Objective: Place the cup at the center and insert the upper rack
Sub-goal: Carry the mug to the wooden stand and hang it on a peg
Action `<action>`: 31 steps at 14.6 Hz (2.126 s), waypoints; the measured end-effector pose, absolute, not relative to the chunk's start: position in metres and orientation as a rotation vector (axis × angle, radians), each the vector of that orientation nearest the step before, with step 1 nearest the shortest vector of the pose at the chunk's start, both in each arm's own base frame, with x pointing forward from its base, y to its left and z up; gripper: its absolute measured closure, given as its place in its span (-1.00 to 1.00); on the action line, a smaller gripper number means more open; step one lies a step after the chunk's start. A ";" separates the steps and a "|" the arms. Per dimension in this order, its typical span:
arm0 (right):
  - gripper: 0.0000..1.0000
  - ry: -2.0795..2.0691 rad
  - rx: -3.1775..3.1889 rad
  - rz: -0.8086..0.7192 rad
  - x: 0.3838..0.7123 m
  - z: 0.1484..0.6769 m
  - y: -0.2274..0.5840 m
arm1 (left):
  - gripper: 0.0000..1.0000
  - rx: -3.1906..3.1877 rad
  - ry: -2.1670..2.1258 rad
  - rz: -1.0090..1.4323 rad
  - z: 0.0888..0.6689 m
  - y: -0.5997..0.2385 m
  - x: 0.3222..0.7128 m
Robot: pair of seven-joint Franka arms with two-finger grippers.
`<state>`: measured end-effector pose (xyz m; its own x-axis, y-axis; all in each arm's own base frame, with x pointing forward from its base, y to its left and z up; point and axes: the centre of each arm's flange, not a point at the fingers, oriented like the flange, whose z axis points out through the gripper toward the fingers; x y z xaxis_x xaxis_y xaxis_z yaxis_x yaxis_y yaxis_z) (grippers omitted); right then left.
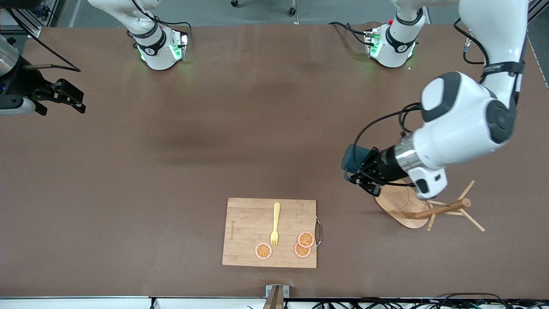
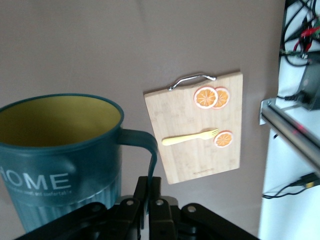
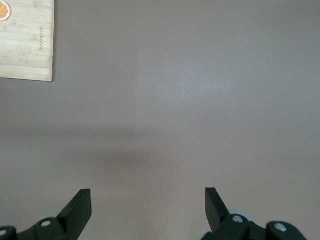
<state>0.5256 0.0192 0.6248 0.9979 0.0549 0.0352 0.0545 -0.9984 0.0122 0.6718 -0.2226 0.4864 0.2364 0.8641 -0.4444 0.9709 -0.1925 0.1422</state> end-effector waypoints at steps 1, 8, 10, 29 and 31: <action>-1.00 0.085 3.129 0.056 0.526 0.625 0.019 | 0.91 2.078 1.711 -0.402 0.485 -0.204 0.677; -1.00 0.081 3.129 0.056 0.526 0.625 0.017 | 0.91 1.845 1.798 -0.389 0.460 -0.105 0.712; -1.00 0.081 3.129 0.056 0.526 0.625 0.018 | 0.91 1.820 1.802 -0.368 0.449 -0.090 0.719; -1.00 0.075 3.129 0.058 0.526 0.626 0.015 | 0.59 1.833 1.766 -0.303 0.411 -0.007 0.733; -1.00 0.073 3.130 0.058 0.526 0.626 0.015 | 0.17 1.823 1.758 -0.273 0.420 -0.006 0.734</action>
